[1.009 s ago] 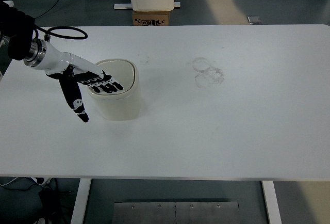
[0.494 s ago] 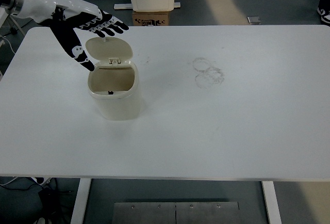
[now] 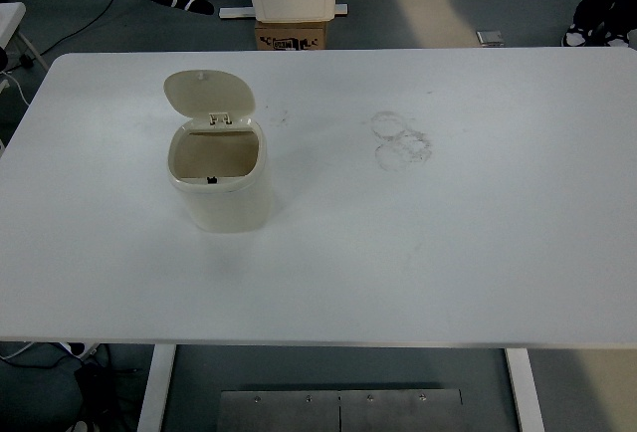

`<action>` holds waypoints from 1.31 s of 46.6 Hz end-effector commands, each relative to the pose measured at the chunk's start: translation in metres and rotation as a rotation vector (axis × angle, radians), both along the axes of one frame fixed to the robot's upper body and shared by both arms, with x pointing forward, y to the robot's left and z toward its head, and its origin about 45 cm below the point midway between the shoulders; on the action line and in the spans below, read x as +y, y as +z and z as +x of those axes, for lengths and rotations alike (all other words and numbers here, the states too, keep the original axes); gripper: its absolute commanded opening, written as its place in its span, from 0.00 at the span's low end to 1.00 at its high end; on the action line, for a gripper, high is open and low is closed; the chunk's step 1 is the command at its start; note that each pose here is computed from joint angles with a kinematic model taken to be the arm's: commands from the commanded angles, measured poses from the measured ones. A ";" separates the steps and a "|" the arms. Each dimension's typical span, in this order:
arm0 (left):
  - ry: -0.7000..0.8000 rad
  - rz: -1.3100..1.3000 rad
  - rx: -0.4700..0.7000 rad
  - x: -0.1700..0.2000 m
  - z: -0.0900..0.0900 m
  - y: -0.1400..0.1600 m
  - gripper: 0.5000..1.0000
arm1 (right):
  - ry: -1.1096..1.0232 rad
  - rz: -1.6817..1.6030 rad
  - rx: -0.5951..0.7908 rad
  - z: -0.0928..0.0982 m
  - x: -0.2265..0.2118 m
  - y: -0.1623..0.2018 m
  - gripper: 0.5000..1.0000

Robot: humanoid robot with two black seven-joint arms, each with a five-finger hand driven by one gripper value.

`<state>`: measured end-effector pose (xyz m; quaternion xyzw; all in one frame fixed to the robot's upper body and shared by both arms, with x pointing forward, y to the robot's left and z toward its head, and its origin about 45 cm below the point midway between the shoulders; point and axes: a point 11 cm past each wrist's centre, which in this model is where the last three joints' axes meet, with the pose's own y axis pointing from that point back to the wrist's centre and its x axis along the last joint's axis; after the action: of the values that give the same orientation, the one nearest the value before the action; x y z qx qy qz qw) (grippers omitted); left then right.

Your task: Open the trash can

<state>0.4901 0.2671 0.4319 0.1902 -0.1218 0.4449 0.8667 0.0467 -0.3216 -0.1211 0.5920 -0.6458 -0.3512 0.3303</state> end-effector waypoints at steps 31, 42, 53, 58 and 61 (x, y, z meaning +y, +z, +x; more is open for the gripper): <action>0.324 -0.732 0.127 0.055 0.036 -0.083 1.00 | 0.000 0.000 0.000 0.000 0.000 0.000 0.98; 0.364 -0.923 0.165 0.072 0.026 -0.111 1.00 | 0.000 0.000 0.000 0.000 0.000 0.000 0.98; 0.354 -1.035 0.194 0.067 0.019 -0.132 1.00 | 0.000 0.000 0.000 0.000 0.000 0.000 0.98; 0.397 -1.054 0.193 0.070 0.018 -0.146 1.00 | 0.000 0.000 0.000 0.000 0.000 0.000 0.98; 0.394 -1.060 0.200 0.067 0.018 -0.150 1.00 | 0.000 0.000 0.000 0.000 0.000 0.000 0.98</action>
<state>0.5088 0.3362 0.2856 -0.2093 0.2351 0.5792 0.7520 0.0467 -0.3217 -0.1211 0.5920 -0.6459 -0.3512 0.3302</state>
